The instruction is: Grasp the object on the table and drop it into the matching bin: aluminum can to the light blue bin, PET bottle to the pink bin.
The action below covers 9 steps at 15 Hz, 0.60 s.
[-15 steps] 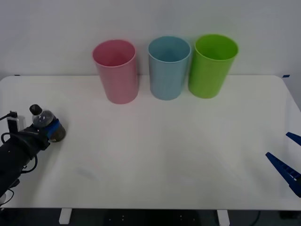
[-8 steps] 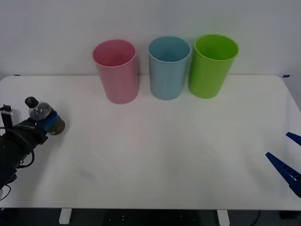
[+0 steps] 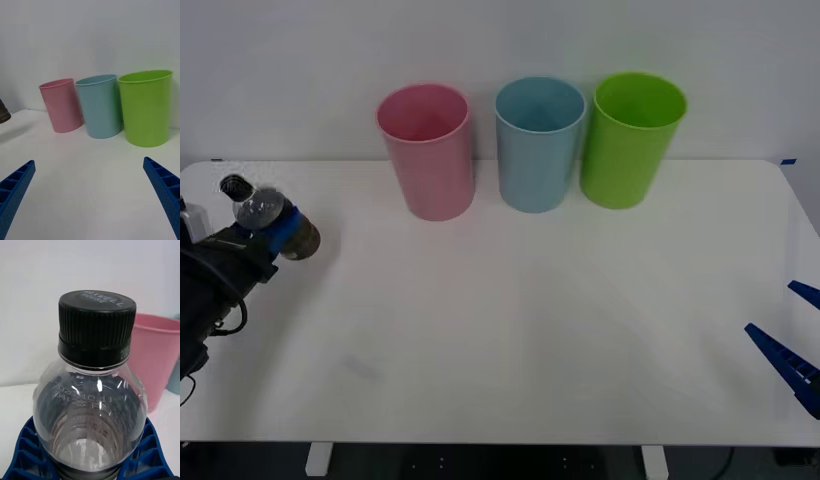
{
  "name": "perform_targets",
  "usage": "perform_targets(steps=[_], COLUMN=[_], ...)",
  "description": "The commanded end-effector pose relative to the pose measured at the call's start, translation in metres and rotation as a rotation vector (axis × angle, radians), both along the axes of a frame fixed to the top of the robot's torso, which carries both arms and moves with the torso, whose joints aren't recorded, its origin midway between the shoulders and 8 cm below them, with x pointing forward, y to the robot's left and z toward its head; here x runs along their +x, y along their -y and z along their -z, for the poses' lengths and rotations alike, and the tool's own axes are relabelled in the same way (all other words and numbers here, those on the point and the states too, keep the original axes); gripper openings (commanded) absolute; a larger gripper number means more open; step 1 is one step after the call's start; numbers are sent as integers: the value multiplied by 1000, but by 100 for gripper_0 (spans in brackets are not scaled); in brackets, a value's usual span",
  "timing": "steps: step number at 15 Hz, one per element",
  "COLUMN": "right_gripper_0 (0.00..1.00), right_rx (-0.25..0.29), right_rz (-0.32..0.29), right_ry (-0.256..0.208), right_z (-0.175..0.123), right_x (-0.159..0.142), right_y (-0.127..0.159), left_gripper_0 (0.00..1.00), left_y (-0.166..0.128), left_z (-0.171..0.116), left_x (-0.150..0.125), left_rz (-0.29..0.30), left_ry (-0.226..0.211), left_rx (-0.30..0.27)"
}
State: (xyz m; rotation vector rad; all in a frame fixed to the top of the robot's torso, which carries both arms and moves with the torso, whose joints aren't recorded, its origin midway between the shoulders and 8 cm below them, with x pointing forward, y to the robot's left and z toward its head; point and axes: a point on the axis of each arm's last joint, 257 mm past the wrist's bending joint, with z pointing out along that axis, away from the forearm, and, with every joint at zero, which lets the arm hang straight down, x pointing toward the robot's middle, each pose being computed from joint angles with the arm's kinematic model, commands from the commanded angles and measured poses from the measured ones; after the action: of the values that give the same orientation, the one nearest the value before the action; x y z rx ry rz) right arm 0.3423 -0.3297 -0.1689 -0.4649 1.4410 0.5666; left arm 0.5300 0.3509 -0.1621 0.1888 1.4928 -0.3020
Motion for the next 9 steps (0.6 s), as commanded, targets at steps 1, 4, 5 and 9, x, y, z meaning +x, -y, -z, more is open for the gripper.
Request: perform_targets(steps=[1,4,5,9], right_gripper_0=[100,100,100,100], right_rx=[0,0,0,0], right_rz=[0,0,0,0], right_ry=[0,0,0,0], right_z=[0,0,0,0], right_x=[0,0,0,0], right_y=[0,0,0,0], left_gripper_0=[0,0,0,0], left_y=[10,25,29,41], left_z=[-30,-61,-70,-110], left_x=[0,1,3,17], left_rz=[33,67,78,134], left_ry=[12,30,32,41], left_rx=[-52,-117,-131,-182])
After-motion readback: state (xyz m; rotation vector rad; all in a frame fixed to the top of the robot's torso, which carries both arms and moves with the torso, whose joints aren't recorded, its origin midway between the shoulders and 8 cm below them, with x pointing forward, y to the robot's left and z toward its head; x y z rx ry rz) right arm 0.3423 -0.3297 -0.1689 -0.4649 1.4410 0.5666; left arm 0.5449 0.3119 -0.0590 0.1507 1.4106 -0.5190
